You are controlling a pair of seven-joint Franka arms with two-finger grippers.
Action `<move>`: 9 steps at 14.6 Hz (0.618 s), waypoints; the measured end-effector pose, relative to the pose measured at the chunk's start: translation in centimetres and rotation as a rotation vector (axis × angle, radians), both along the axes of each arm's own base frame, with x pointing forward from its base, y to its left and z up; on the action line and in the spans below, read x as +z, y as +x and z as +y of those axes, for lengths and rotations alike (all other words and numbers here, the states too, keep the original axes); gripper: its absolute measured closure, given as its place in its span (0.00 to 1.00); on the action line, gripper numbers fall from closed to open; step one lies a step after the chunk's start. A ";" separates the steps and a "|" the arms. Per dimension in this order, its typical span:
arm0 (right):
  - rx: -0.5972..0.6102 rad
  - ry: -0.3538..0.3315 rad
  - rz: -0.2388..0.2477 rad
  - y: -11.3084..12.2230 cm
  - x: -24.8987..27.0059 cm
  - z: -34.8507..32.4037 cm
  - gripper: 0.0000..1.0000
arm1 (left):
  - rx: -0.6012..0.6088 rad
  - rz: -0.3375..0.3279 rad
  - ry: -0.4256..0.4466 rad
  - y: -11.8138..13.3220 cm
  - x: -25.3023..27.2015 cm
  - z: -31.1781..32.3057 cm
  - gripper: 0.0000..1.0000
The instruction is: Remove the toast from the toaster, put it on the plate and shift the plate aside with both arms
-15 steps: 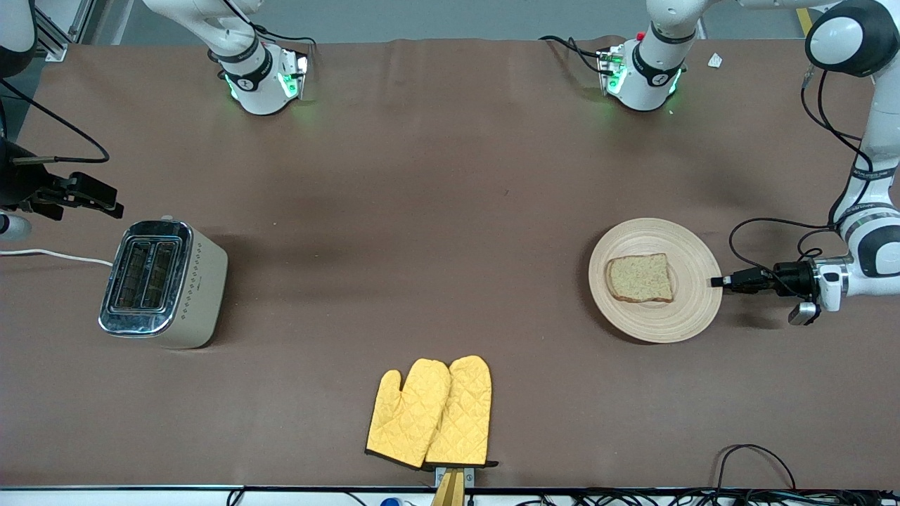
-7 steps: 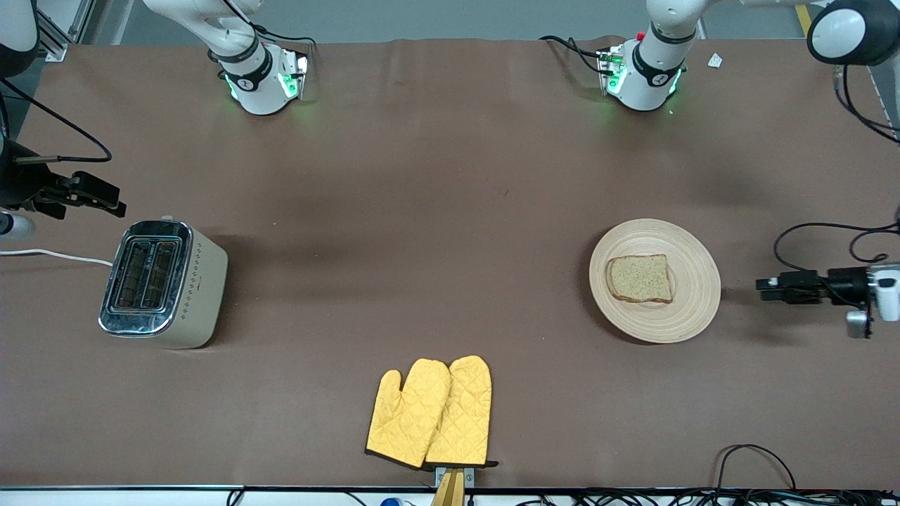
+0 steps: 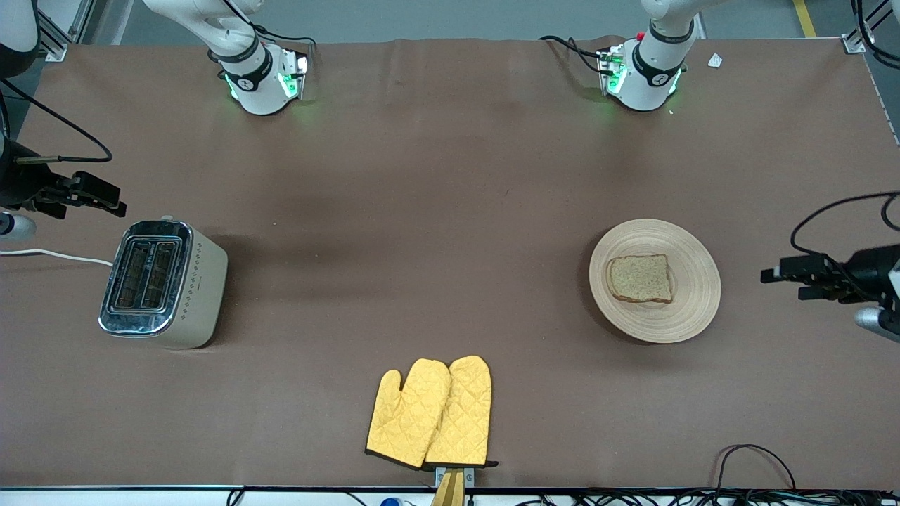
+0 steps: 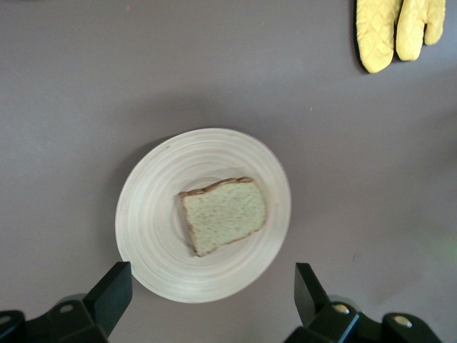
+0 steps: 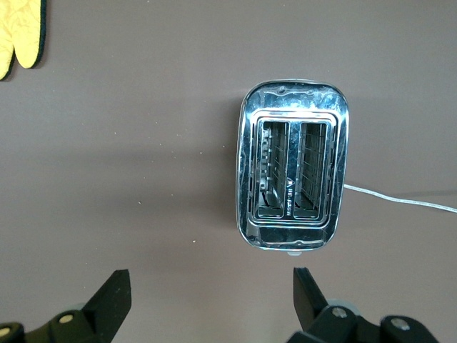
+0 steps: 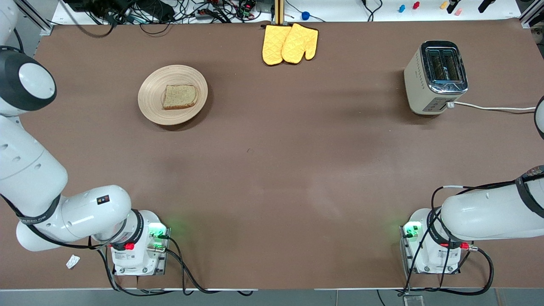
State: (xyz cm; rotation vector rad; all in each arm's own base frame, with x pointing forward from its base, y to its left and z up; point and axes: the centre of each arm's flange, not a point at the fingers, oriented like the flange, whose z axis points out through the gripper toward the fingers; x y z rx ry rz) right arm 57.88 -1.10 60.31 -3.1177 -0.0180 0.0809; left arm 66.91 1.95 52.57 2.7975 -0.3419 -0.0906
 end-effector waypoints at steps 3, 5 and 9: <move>-0.001 0.000 0.000 0.0 0.0 -0.1 0.00 | 0.025 -0.014 0.139 -3.6 6.6 -6.6 0.00; -0.003 -0.001 -0.001 0.0 0.0 -0.2 0.00 | 0.070 -0.026 0.190 -6.4 9.7 -9.7 0.00; 0.002 0.000 -0.001 0.0 0.0 0.1 0.00 | 0.103 -0.122 0.261 -11.3 10.5 -12.2 0.00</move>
